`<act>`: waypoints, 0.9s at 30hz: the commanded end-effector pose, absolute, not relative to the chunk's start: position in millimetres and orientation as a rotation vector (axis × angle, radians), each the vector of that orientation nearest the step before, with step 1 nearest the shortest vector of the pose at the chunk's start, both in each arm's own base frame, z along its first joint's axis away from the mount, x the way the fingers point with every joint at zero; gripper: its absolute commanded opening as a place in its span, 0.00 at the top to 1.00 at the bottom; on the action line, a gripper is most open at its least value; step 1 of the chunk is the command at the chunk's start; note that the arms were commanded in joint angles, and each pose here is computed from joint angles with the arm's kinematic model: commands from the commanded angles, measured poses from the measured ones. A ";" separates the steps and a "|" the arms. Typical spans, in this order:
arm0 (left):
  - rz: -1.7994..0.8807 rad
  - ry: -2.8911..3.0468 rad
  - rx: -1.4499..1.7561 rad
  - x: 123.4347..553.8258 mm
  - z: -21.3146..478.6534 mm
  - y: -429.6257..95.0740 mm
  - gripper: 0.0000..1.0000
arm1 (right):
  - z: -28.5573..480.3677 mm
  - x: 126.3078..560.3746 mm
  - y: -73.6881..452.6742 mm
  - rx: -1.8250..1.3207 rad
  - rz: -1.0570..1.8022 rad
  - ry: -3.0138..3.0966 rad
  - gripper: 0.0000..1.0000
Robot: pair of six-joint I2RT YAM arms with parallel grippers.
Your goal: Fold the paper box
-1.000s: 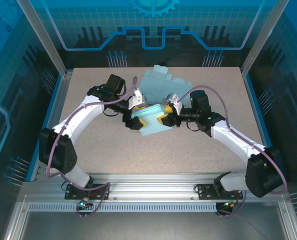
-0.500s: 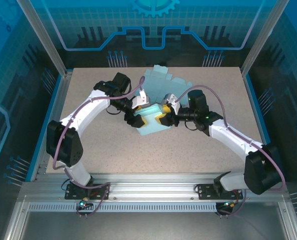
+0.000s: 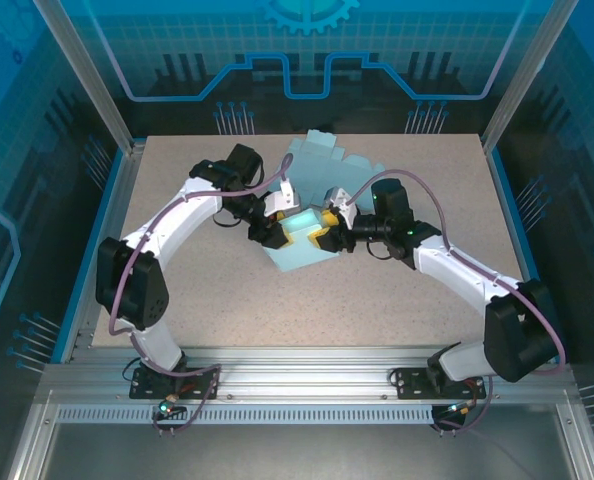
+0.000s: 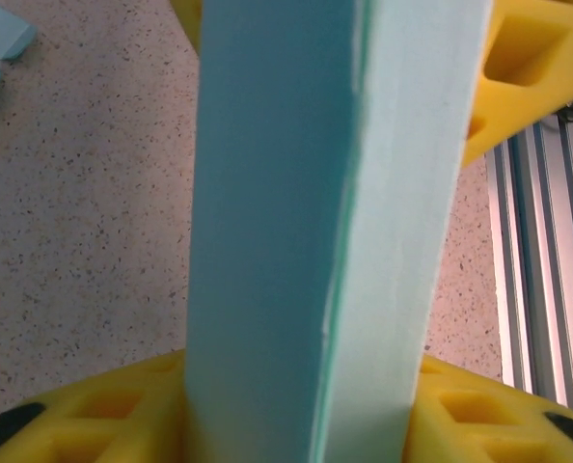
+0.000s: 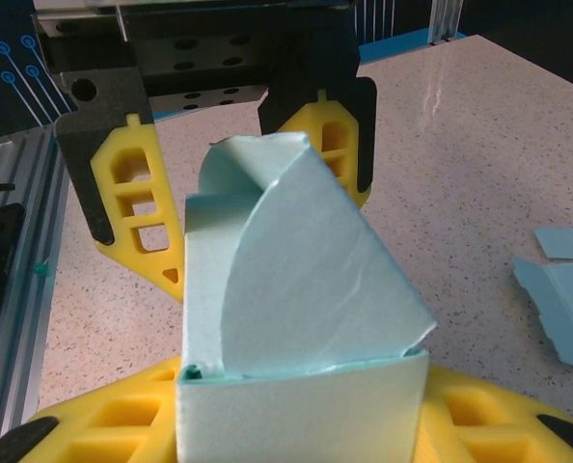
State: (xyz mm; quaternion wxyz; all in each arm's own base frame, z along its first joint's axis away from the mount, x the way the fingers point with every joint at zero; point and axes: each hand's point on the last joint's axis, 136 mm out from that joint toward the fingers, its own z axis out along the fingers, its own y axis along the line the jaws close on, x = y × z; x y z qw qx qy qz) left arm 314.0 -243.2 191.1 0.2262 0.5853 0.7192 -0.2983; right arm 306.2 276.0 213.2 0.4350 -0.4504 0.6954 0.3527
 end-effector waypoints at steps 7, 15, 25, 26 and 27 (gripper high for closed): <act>-0.741 2.003 1.607 317.1 195.0 -243.5 0.57 | 214.2 325.3 276.7 -1.065 0.823 1.763 0.46; -0.555 2.042 1.585 331.4 180.5 -240.6 0.57 | 219.4 331.3 254.0 -0.878 0.858 1.832 0.31; -0.282 2.058 1.589 352.5 156.0 -249.9 0.56 | 211.6 348.7 179.8 -0.150 0.815 2.166 0.27; -0.270 2.057 1.598 352.6 153.6 -252.2 0.56 | 206.8 348.8 176.1 -0.093 0.833 2.195 0.27; -0.263 2.053 1.611 352.4 151.4 -255.5 0.55 | 201.1 348.7 173.2 -0.032 0.857 2.226 0.27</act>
